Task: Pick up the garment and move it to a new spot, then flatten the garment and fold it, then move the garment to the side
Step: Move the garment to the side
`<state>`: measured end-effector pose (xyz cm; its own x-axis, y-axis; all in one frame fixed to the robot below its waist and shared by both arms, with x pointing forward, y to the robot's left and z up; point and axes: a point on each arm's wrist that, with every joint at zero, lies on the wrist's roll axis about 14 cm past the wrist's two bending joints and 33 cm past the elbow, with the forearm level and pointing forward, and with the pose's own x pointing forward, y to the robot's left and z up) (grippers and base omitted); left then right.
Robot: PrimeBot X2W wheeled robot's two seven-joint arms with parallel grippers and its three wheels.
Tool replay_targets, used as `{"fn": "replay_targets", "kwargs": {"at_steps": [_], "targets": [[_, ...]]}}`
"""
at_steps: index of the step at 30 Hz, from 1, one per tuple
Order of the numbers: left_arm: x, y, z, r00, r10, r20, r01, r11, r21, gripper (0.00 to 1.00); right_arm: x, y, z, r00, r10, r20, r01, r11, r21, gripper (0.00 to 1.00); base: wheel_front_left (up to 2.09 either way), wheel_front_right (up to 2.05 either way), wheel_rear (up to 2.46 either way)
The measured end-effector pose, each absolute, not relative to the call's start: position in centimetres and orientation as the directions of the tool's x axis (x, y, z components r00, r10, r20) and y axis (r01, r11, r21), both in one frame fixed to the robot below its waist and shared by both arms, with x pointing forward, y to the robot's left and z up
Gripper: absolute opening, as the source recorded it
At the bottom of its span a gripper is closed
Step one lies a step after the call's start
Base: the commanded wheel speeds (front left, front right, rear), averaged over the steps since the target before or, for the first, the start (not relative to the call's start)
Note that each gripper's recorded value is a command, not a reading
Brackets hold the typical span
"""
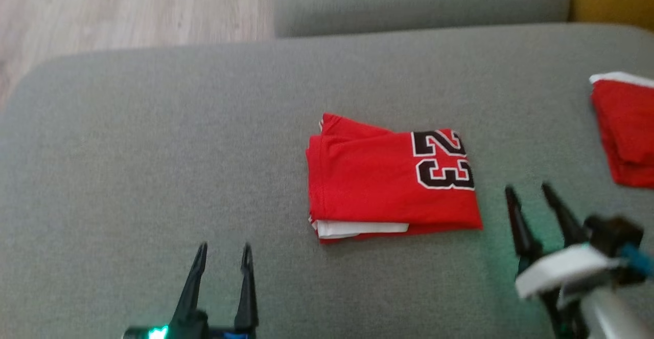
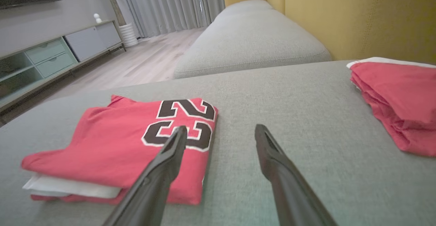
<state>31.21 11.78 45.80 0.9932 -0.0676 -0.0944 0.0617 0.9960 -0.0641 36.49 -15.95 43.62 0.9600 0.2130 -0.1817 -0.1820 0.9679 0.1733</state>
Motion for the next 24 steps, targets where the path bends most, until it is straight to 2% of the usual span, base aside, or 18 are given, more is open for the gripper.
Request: {"fn": "replay_targets", "kwargs": {"at_steps": [7,11,17,19,20,21,22,23,24], "targets": [[33.7,11.3,45.5,0.992,-0.080,-0.100,0.073,0.995,-0.069,1.00,40.7,-16.9,42.0,0.928,0.212,-0.306,-0.138,0.960,0.245,1.00,0.00,0.00,0.00],[34.5,11.2,44.9,0.990,-0.081,-0.118,0.073,0.995,-0.070,1.00,41.2,-15.6,39.9,0.873,0.267,-0.408,-0.118,0.927,0.356,1.00,0.00,0.00,0.00],[35.2,11.0,44.5,0.988,-0.086,-0.129,0.077,0.994,-0.071,1.00,40.9,-12.7,38.1,0.795,0.373,-0.479,-0.093,0.855,0.511,1.00,0.00,0.00,0.00],[35.2,11.1,44.2,0.987,-0.084,-0.135,0.075,0.995,-0.071,1.00,40.8,-11.8,37.8,0.774,0.403,-0.488,-0.083,0.829,0.553,0.75,0.00,0.00,0.00],[35.2,11.1,44.2,0.987,-0.085,-0.138,0.076,0.995,-0.071,1.00,40.8,-11.4,37.8,0.767,0.416,-0.488,-0.077,0.815,0.574,0.54,0.00,0.00,0.00],[35.2,11.0,44.1,0.987,-0.086,-0.139,0.077,0.995,-0.070,1.00,40.8,-11.0,37.8,0.761,0.428,-0.488,-0.073,0.803,0.591,0.38,0.00,0.00,0.00],[35.3,11.0,44.1,0.987,-0.087,-0.139,0.078,0.995,-0.070,1.00,40.9,-10.7,37.8,0.759,0.436,-0.484,-0.070,0.793,0.605,0.10,0.00,0.00,0.00],[35.5,11.0,44.2,0.987,-0.088,-0.135,0.079,0.994,-0.069,1.00,40.9,-10.5,37.9,0.757,0.443,-0.481,-0.067,0.785,0.616,0.00,0.00,0.00,0.00],[35.6,10.9,44.3,0.987,-0.089,-0.130,0.081,0.994,-0.068,1.00,41.0,-10.4,38.1,0.757,0.448,-0.476,-0.068,0.779,0.624,0.00,0.00,0.00,0.00]]}}
